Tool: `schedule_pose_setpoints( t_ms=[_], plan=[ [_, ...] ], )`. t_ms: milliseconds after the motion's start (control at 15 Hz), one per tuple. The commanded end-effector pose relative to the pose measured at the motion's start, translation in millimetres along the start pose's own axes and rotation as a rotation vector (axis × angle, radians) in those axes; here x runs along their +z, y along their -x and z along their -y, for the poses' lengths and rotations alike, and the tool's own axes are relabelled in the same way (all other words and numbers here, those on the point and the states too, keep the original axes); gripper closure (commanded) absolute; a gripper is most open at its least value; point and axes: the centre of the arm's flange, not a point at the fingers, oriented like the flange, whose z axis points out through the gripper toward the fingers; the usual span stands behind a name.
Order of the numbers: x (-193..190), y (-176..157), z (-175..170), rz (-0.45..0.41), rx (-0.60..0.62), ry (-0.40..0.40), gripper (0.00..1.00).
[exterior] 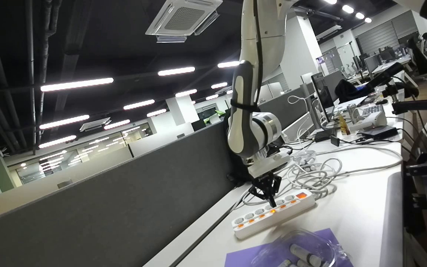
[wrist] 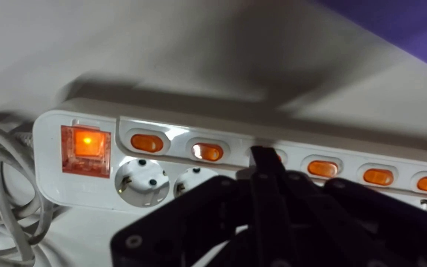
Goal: Turn off the fourth switch from the left on the adapter
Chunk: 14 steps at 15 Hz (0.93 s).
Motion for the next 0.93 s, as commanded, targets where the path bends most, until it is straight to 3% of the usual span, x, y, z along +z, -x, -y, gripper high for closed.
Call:
schedule_pose_setpoints(
  t_ms=[0, 867],
  plan=[
    [5.8, -8.5, 4.8, 0.023, 0.024, -0.016, 1.0],
    [17.3, -20.0, -3.9, 0.058, 0.113, -0.042, 1.0]
  ],
)
